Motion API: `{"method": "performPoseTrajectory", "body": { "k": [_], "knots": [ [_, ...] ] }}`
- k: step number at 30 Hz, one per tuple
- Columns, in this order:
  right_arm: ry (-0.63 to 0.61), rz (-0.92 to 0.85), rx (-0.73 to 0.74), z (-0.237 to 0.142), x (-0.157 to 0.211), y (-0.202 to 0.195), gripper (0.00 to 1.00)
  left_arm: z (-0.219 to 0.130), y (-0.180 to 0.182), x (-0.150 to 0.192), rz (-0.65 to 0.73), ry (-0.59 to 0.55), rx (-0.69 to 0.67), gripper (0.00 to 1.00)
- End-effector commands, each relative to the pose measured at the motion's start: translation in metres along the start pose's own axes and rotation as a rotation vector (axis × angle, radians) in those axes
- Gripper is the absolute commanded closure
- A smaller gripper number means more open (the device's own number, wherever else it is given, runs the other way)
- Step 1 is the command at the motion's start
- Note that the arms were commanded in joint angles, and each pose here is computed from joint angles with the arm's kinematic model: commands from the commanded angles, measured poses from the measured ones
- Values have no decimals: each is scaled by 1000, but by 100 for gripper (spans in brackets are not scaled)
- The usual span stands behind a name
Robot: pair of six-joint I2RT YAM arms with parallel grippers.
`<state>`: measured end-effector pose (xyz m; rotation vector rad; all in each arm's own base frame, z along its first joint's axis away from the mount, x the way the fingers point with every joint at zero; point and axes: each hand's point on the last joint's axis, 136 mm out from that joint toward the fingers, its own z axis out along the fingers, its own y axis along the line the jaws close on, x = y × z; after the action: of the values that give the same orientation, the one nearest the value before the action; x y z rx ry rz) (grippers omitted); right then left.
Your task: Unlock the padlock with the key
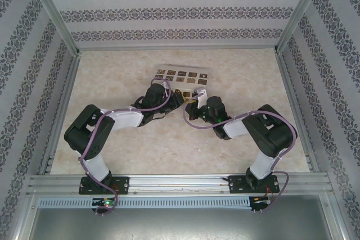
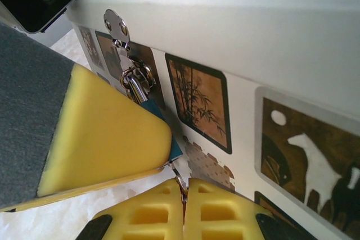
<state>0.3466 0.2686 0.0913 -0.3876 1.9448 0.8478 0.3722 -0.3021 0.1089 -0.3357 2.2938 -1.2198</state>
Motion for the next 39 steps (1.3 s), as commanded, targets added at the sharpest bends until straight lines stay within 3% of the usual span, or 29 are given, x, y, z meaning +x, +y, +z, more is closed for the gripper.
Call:
{"method": "performPoseTrajectory", "body": {
  "k": [1,9,19,26,32,39],
  "knots": [
    [-197,-15,-86,1,-55,26,100,6,-10,50,-12,208,79,76],
    [-118,91,-20,1,-18,13,100,14,-2,44,-14,192,70,69],
    [-50,218,62,1,5,-4,100,3,13,36,-29,145,42,50],
    [-19,245,71,1,12,-3,100,-28,14,19,-11,79,19,42],
    [13,259,58,2,15,6,100,-69,12,-5,14,-42,10,42],
    [26,370,18,-2,18,26,100,-99,12,-14,-64,-191,92,43]
  ]
}}
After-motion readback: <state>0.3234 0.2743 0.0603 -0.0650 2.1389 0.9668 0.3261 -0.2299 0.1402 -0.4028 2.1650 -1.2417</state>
